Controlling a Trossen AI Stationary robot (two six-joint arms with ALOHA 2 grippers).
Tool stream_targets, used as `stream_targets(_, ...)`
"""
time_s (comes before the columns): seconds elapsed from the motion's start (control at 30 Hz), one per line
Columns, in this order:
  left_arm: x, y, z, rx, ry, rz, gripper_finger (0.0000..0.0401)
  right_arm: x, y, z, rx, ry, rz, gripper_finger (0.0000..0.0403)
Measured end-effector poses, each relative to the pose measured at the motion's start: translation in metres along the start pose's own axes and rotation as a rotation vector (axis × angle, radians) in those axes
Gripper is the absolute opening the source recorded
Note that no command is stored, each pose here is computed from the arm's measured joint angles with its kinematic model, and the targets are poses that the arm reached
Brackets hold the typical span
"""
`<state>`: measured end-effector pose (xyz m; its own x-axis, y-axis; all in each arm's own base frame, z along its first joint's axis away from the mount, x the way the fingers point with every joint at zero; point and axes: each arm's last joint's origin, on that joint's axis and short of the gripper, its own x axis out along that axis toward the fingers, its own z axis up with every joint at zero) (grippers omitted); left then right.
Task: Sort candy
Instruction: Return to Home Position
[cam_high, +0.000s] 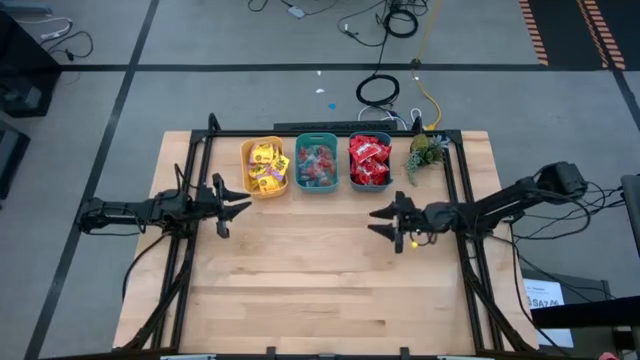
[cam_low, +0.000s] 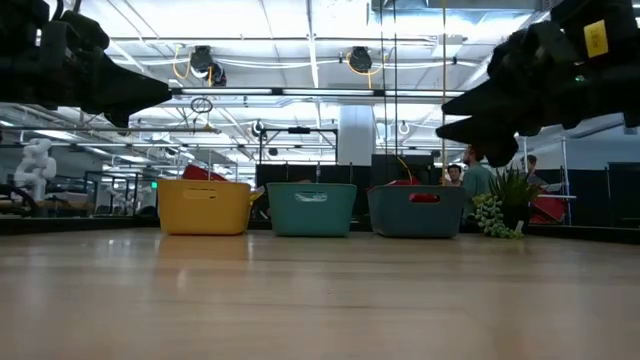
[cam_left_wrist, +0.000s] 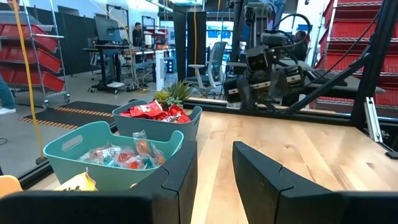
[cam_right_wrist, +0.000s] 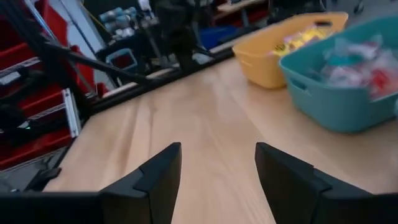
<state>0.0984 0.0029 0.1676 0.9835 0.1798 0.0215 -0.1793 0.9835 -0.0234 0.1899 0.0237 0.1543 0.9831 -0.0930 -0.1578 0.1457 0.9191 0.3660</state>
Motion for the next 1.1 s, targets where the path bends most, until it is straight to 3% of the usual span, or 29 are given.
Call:
stream_targets(0.33,0.0,0.0,0.0,0.0,-0.001,0.0,0.0112,-0.039,-0.017,0.007,-0.051,-0.154,0.064,0.0196)
stream_targets(1.1,0.0,0.0,0.0,0.0,-0.002,0.0,0.0112,-0.094,-0.024,0.019,-0.102,-0.259,0.084,0.0196)
